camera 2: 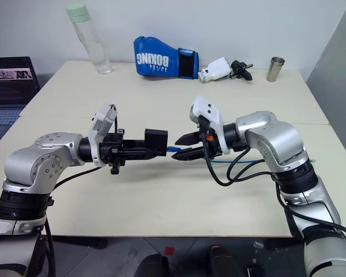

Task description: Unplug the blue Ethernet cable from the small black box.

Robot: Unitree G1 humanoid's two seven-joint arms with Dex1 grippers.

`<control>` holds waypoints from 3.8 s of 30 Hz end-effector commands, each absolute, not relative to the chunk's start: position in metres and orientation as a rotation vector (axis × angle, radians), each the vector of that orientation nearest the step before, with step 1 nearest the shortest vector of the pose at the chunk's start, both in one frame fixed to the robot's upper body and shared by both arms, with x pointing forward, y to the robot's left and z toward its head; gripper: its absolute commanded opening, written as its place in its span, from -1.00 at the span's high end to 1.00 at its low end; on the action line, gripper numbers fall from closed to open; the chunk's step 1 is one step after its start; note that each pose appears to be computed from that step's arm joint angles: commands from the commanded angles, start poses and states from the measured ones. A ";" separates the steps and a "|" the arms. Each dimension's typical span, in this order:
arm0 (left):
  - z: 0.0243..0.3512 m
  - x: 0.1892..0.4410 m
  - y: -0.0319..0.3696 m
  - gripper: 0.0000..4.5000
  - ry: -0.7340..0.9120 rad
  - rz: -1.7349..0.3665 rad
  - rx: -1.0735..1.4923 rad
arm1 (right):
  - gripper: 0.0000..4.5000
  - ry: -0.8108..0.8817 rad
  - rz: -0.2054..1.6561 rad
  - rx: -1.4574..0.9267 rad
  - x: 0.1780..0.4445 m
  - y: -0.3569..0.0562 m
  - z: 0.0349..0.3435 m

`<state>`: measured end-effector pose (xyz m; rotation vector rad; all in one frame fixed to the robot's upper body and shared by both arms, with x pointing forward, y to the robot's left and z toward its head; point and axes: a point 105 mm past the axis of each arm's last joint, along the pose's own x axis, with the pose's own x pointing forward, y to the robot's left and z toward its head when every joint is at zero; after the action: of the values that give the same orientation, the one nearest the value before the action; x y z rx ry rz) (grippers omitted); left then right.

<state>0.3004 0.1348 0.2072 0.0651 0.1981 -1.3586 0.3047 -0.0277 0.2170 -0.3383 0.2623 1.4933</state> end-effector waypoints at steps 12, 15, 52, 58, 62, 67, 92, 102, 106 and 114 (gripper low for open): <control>0.223 0.290 0.131 0.64 0.155 -1.401 0.164 | -0.01 0.259 1.589 -0.344 0.307 -0.018 0.234; 0.224 0.288 0.131 0.64 0.154 -1.406 0.167 | -0.01 0.269 1.599 -0.339 0.308 -0.017 0.234; 0.219 0.280 0.133 0.64 0.189 -1.453 0.200 | 0.99 0.320 1.660 -0.343 0.307 -0.017 0.232; 0.221 0.283 0.141 0.64 0.187 -1.421 0.197 | 0.99 0.368 1.591 -0.313 0.317 -0.029 0.223; 0.224 0.287 0.151 0.64 0.178 -1.356 0.173 | 0.99 0.463 1.498 -0.304 0.322 -0.056 0.197; 0.221 0.287 0.157 0.64 0.184 -1.312 0.155 | 0.99 0.470 1.310 -0.313 0.343 -0.082 0.180; 0.207 0.295 0.160 0.64 0.172 -1.171 0.081 | -0.43 0.308 0.546 -0.029 0.447 -0.128 0.177; 0.203 0.323 0.183 0.64 0.098 -0.928 0.085 | -1.00 0.116 0.780 -0.202 0.423 -0.100 0.207; 0.195 0.347 0.208 0.64 0.041 -0.678 0.105 | -1.00 0.025 1.052 -0.287 0.378 -0.064 0.214; 0.159 0.372 0.246 0.64 -0.017 -0.332 0.109 | -1.00 0.008 1.281 -0.370 0.334 -0.022 0.201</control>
<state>0.3708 0.2396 0.1462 0.0787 0.0509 -0.3714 0.3380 -0.0273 0.1915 -0.3584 0.0535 1.2690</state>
